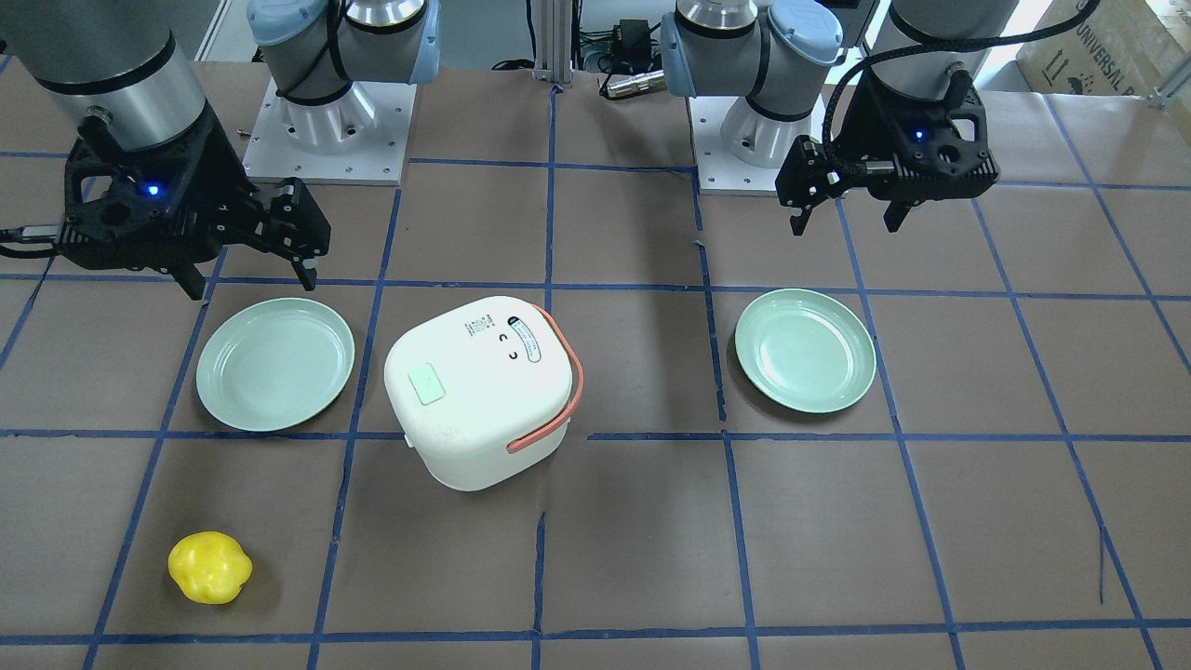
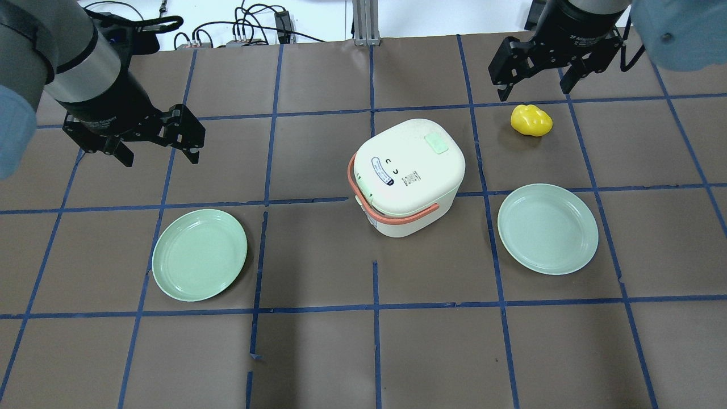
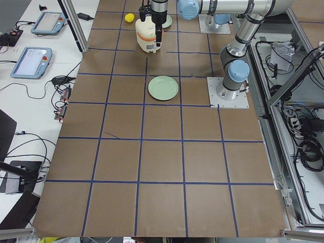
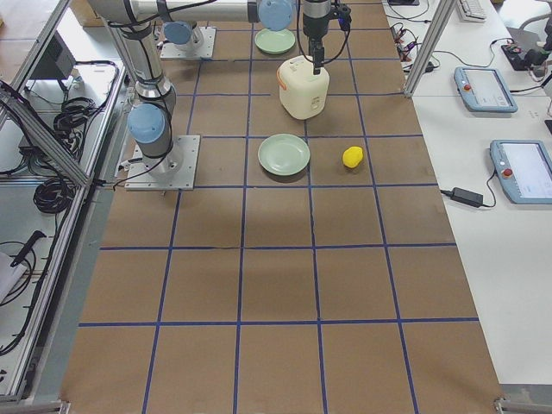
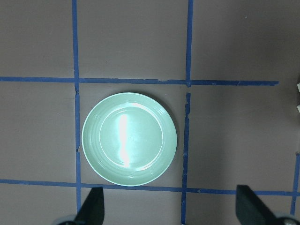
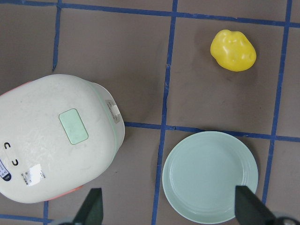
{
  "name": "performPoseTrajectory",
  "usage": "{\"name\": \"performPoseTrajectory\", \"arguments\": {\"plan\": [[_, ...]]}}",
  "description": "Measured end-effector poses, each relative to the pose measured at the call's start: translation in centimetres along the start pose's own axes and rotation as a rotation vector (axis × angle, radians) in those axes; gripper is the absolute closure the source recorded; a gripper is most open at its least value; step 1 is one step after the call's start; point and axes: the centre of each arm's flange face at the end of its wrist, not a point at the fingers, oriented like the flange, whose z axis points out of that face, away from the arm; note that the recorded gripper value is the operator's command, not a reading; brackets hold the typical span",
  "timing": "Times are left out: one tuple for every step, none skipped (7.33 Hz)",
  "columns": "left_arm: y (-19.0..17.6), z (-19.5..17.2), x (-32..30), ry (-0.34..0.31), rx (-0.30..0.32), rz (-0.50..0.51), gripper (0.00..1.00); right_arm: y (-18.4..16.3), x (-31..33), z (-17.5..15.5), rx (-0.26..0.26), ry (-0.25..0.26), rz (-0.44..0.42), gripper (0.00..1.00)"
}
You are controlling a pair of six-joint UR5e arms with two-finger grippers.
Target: Press rice cooker button
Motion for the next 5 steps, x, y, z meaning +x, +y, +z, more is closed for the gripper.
{"name": "performPoseTrajectory", "arguments": {"plan": [[-0.01, 0.00, 0.00, 0.000, 0.000, 0.000, 0.00, 0.00, 0.01, 0.01, 0.000, 0.001, 0.000, 0.01], [0.00, -0.02, 0.00, 0.000, 0.001, 0.000, 0.00, -0.01, 0.04, 0.02, -0.001, 0.000, 0.001, 0.19], [0.01, -0.03, 0.00, 0.000, 0.001, 0.000, 0.00, -0.03, 0.00, 0.04, 0.000, -0.006, 0.001, 0.66], [0.01, -0.02, 0.00, 0.000, 0.001, 0.000, 0.00, -0.06, -0.07, 0.05, 0.001, -0.012, 0.003, 0.94], [0.01, -0.01, 0.00, 0.000, 0.000, 0.000, 0.00, -0.10, -0.13, 0.09, 0.002, -0.016, 0.005, 0.96]]}}
